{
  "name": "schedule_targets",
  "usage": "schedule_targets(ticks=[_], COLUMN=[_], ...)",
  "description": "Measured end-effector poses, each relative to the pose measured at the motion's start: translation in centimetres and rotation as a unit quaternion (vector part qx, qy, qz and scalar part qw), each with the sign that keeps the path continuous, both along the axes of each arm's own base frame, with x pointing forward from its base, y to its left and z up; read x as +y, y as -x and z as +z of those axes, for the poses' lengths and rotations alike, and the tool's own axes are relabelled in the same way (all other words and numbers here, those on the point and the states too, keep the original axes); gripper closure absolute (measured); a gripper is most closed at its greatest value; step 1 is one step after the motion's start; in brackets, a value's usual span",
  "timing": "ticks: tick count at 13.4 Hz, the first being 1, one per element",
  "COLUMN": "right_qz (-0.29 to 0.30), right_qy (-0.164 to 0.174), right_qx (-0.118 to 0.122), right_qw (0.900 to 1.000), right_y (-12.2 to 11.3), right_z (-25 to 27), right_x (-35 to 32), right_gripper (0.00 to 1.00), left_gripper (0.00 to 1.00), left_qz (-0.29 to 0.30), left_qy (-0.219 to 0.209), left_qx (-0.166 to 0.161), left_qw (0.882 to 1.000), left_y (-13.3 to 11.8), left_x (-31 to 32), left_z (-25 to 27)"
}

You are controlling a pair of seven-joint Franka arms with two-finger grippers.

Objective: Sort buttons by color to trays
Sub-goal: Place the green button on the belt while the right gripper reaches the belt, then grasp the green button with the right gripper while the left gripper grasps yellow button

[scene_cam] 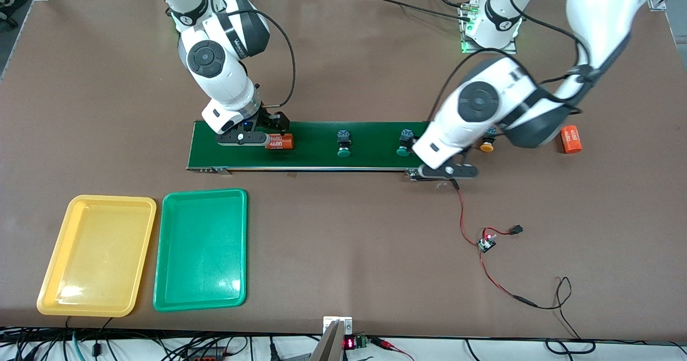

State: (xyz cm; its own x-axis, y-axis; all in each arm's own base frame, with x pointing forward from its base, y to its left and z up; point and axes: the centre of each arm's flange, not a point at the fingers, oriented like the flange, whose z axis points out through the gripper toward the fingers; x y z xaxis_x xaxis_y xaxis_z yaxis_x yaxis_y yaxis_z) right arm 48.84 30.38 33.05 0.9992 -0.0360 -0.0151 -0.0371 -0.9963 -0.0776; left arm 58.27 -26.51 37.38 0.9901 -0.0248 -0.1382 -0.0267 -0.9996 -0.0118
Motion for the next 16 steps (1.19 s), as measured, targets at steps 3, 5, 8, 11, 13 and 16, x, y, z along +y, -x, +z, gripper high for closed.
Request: schedule_targets(ticks=[3, 5, 8, 11, 13, 16], right_qz=[0.006, 0.008, 0.008, -0.007, -0.012, -0.006], right_qy=[0.0, 0.001, 0.004, 0.003, 0.0, -0.001], right_qx=[0.0, 0.002, 0.008, 0.01, 0.007, 0.007], right_qw=[1.0, 1.0, 1.0, 1.0, 1.0, 1.0], right_y=[0.6, 1.0, 1.1, 0.4, -0.3, -0.2], right_z=[0.0, -0.2, -1.1, -1.7, -1.8, -2.1], right_x=[1.0, 1.5, 1.9, 3.2, 4.3, 5.4], right_gripper=[0.0, 0.0, 0.0, 0.0, 0.0, 0.0], left_gripper=[0.0, 0.0, 0.0, 0.0, 0.0, 0.0], left_qz=[-0.035, -0.037, -0.019, -0.006, -0.013, -0.043], left_qy=[-0.002, 0.028, 0.088, 0.101, 0.099, 0.068], left_qx=[0.022, 0.058, 0.109, 0.14, 0.133, 0.077], left_qw=[0.999, 0.997, 0.99, 0.985, 0.986, 0.994], left_y=[-2.9, -4.6, -5.7, -4.5, -2.7, 2.4], left_x=[5.6, 10.9, 19.3, 24.4, 24.6, 23.1], left_z=[2.3, 1.6, -1.2, -3.7, -5.0, -8.2])
